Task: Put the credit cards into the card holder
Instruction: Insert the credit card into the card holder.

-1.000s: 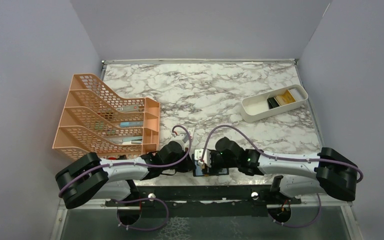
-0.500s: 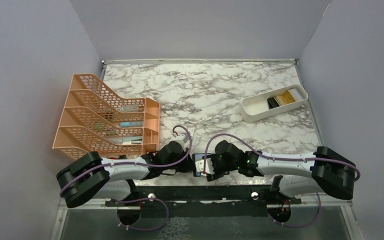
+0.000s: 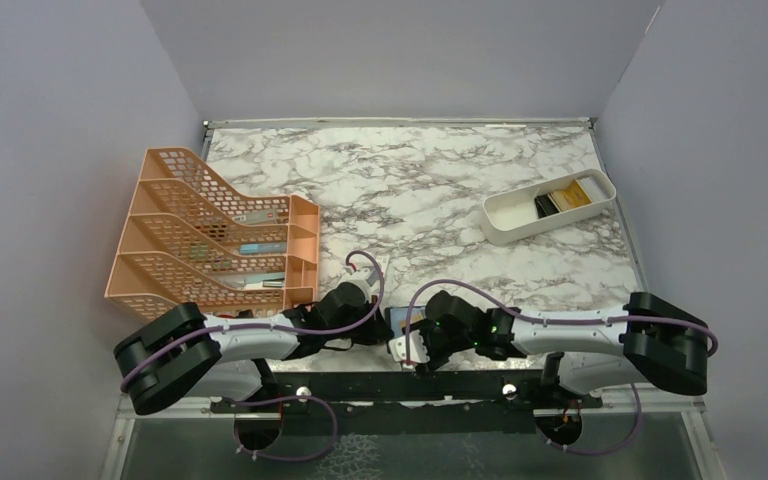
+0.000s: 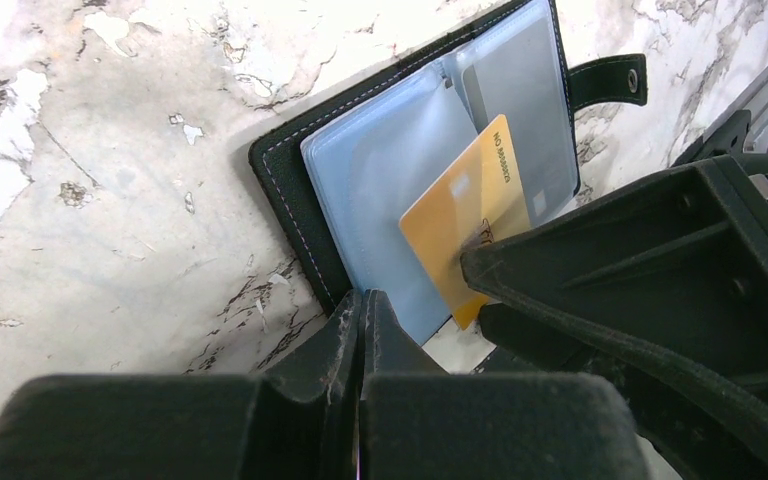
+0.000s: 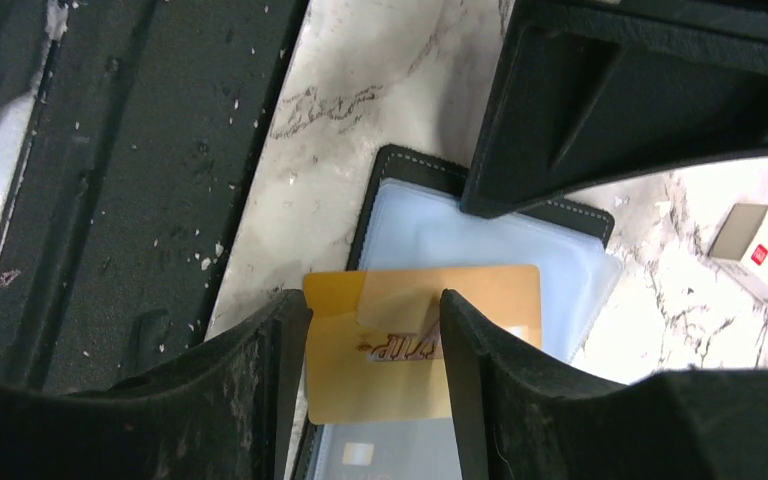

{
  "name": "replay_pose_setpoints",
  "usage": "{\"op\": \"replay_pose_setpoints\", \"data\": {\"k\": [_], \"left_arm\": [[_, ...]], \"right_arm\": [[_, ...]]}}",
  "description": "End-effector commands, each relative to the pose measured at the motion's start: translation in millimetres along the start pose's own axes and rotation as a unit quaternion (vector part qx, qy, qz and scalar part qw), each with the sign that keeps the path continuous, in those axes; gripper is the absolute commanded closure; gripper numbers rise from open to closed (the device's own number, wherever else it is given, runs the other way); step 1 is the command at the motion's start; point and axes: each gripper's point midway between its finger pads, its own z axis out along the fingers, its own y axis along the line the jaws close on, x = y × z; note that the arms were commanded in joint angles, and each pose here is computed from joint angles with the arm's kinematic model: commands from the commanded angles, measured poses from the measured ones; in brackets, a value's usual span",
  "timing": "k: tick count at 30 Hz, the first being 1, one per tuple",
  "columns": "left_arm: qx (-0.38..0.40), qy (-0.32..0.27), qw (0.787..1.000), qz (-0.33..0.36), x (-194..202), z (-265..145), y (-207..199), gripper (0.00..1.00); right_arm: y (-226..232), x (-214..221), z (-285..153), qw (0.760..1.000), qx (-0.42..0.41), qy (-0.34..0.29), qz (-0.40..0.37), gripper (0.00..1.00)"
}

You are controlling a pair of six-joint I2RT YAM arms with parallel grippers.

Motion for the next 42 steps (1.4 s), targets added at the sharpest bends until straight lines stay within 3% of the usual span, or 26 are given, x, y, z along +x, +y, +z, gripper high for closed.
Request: {"op": "replay_pose_setpoints", "data": {"k": [1,9,14,32,42], "left_arm": [[0.002,0.021,1.000,0.005,12.5,0.4,4.1,1.00],[0.002,0.021,1.000,0.003,12.3,1.6,4.1,1.00],[0.000,0.023,1.000,0.002,14.0,1.2,6.5,1.00],[-0.002,0.021,1.000,-0.001,16.1,0.7,9.4,1.00],[0.000,0.023,1.000,0.001,16.5,1.2,8.9,1.00]], "right_arm": [[-3.9,15.6,2.0,0.999,0.018,0.036,-0.007,0.44],[7.6,3.4,0.8,1.000,-0.002,0.018,-0.017,0.43],[6.7,1.4,-3.8,0.999,0.000,0.044,-0.022,0.43],[-9.0,-5.5,-17.0,0.997,0.057,0.044,-0.023,0.43],[9.4,-2.7,-13.1,0.998,-0.002,0.066,-0.012,0.43]]}}
